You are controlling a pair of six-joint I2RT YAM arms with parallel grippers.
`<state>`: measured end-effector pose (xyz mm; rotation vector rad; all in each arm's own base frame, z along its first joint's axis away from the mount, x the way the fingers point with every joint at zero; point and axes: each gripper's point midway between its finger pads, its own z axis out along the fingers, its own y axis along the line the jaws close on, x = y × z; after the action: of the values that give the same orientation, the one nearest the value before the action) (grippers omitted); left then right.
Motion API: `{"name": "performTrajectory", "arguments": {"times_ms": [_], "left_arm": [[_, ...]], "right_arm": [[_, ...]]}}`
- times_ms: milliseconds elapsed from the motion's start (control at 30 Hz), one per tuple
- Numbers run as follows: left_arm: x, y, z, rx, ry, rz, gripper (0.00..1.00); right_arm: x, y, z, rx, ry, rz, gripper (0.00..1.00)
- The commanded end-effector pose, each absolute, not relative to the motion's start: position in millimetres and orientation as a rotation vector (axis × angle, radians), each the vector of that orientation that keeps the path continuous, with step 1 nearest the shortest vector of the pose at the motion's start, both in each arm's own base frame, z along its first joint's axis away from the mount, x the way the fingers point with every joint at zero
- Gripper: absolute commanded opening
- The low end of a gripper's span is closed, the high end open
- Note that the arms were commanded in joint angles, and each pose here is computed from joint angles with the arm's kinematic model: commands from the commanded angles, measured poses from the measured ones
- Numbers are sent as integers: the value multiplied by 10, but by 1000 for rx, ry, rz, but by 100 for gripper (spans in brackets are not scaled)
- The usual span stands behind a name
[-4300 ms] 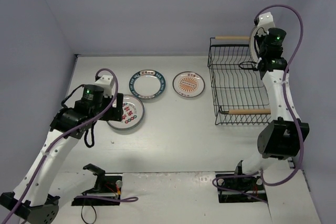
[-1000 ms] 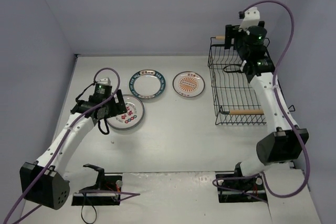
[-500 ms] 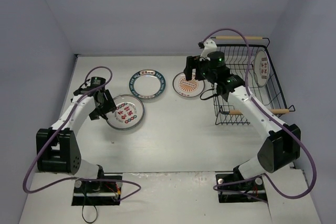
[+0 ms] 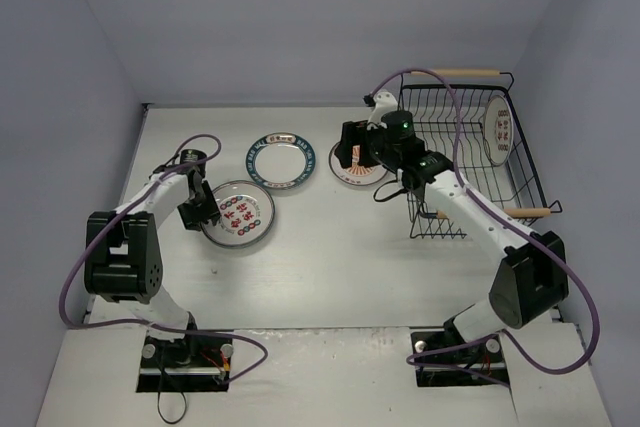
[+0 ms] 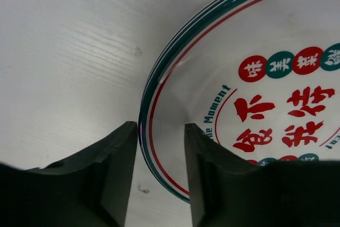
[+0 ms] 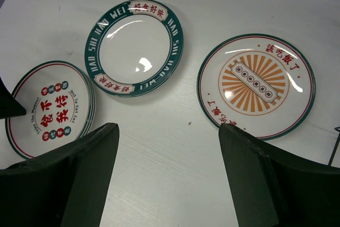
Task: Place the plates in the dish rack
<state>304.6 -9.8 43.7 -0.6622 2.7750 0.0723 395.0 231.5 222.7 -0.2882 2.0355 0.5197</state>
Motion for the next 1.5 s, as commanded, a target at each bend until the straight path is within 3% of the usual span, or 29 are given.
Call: {"name": "performTrajectory", "arguments": {"times_ms": [0, 100, 300, 533, 767, 1167, 1467], "left_arm": [[3277, -139, 628, -623, 2703, -2, 35], [3258, -149, 633, -621, 2705, -10, 19], [3155, -148, 814, -608, 2687, -17, 0], [3076, -231, 1075, -575, 2658, -100, 0], [3020, -330, 971, -546, 2688, -173, 0], [3023, -683, 1249, -392, 2478, -485, 0], [3013, -785, 1072, -404, 2473, -567, 0]], "right_arm": [[4006, 2522, 2425, -297, 1946, 590, 77], [3990, 2594, 2380, -310, 1956, 597, 77], [3938, 2784, 2248, -337, 1992, 630, 77], [3903, 2945, 2103, -345, 2032, 691, 77], [3897, 3053, 1990, -364, 2062, 716, 76], [3772, 3306, 1847, -360, 2101, 895, 77], [3689, 3537, 1264, -327, 2251, 1056, 77]]}}
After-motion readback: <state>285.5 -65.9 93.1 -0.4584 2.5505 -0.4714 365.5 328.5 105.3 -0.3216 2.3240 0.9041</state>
